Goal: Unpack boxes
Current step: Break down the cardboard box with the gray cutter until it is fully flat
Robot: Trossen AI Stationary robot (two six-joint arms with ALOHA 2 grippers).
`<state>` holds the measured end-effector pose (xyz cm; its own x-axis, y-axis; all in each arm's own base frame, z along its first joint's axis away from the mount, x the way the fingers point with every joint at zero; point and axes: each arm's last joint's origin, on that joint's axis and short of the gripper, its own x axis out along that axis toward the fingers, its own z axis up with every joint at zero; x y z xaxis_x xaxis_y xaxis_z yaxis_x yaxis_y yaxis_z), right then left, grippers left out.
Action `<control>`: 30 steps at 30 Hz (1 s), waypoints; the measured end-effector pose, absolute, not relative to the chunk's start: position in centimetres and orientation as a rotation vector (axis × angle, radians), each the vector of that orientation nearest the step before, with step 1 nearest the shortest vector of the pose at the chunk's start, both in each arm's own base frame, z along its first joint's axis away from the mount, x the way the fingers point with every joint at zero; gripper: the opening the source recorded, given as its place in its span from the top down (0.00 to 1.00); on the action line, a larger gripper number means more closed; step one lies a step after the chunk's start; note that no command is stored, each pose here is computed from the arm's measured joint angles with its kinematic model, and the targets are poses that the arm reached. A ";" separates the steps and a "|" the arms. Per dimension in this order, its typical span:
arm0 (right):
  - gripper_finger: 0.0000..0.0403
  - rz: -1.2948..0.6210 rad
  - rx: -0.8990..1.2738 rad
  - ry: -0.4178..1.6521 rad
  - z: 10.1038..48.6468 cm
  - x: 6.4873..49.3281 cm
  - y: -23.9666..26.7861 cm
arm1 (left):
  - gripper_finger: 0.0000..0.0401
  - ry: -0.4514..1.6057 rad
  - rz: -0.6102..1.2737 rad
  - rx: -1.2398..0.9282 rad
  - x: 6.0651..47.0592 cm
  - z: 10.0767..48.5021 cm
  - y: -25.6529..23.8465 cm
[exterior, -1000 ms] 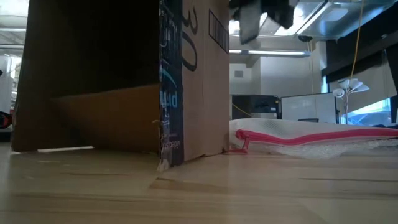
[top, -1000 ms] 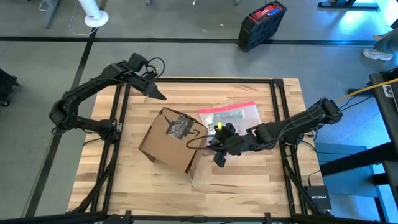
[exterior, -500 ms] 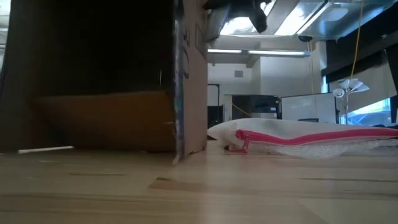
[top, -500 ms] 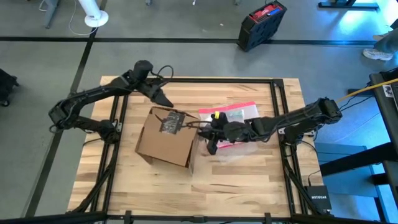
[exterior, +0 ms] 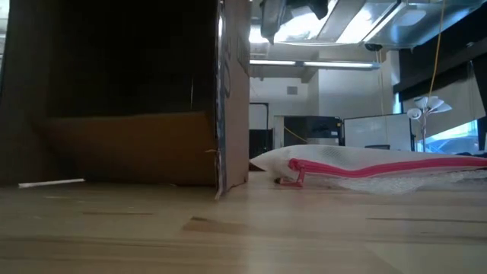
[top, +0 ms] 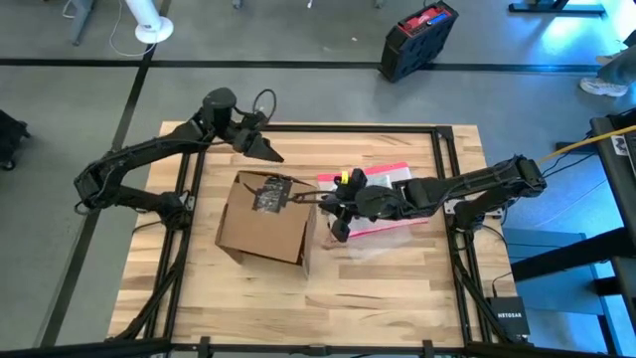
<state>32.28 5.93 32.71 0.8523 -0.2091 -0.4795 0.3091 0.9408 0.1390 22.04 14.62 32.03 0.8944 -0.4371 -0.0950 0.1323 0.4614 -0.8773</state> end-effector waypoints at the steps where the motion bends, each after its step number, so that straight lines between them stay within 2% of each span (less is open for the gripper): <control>1: 0.82 -0.272 0.222 0.483 32.7 32.2 5.9 | 0.55 0.326 -0.331 -1.033 21.6 32.0 14.8; 6: 0.82 -0.250 0.252 0.507 32.5 32.2 6.0 | 0.61 0.349 -0.114 -1.030 18.2 31.2 16.1; 10: 0.82 -0.237 0.256 0.514 32.5 32.2 6.1 | 0.64 0.451 0.053 -0.993 15.0 30.0 15.7; 19: 0.82 -0.234 0.258 0.586 31.9 31.8 6.0 | 0.65 0.682 0.392 -0.944 10.3 29.2 13.6; 23: 0.82 -0.245 0.285 0.617 31.2 32.1 5.5 | 0.65 0.793 0.374 -0.981 9.8 28.7 12.5; 30: 0.82 -0.222 0.364 0.697 26.8 33.6 4.0 | 0.65 0.860 0.291 -1.012 11.5 26.9 11.4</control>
<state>33.59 3.96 26.76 0.7471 -0.0778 -0.6601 0.3177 0.9142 0.2518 11.49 11.36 26.88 0.6479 -0.1628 -0.7441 -0.5809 0.5263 -0.6209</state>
